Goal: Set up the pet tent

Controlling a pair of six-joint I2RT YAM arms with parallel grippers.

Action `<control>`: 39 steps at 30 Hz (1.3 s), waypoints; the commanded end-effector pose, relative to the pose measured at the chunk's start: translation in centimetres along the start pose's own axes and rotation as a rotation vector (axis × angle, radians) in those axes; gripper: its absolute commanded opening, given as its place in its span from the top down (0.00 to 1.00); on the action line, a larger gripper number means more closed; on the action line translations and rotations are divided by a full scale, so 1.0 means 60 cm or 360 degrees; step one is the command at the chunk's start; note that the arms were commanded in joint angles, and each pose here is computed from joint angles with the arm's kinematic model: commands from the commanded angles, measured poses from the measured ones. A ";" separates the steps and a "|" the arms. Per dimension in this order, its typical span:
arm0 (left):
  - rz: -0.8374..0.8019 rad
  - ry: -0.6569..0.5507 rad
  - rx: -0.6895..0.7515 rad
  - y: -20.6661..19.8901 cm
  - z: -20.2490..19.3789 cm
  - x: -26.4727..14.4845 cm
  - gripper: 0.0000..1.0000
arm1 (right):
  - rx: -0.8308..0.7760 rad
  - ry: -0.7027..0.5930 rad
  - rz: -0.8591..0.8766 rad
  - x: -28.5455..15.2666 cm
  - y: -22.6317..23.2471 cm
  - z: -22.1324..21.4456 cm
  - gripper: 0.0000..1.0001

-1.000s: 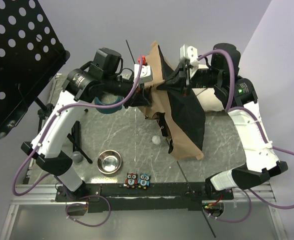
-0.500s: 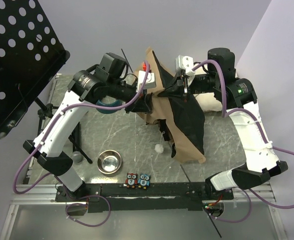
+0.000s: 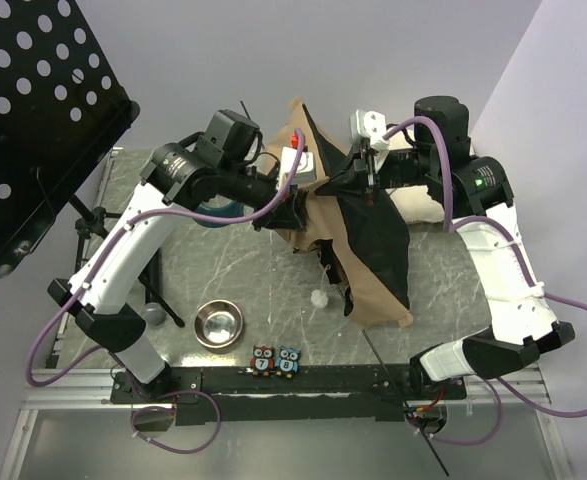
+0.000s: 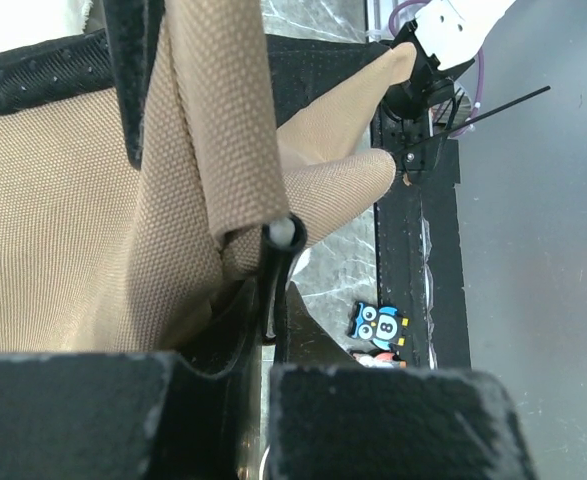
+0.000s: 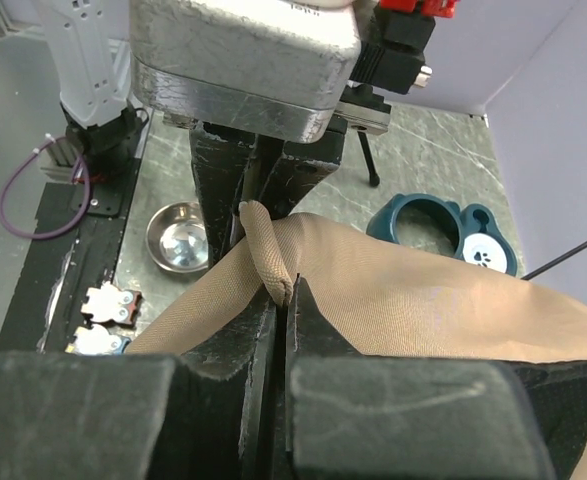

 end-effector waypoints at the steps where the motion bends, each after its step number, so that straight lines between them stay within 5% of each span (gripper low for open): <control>1: -0.0052 0.0159 -0.0176 -0.009 -0.037 0.011 0.99 | -0.0219 -0.0095 0.0031 -0.010 0.020 0.041 1.00; 23: -0.0353 0.0231 -0.0379 -0.041 -0.069 0.055 0.99 | -0.0759 0.0304 -0.0002 0.002 0.039 -0.025 1.00; 35: -0.0470 0.0183 -0.0466 -0.053 -0.068 0.065 0.99 | -0.0873 0.0259 -0.0243 -0.001 0.033 -0.038 0.64; 39: -0.0506 0.0156 -0.0474 -0.056 -0.064 0.065 0.99 | -0.0871 0.0245 -0.0361 -0.004 0.025 -0.040 0.43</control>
Point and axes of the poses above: each gripper's point midway between its finger pads, its own x axis out along the fingers, its own y axis along the line the jaws close on, z = x × y, the point moved 5 cm from there along -x, back along the fingers, and after that the axes turned 9 degrees about x, right-handed, at the moved point
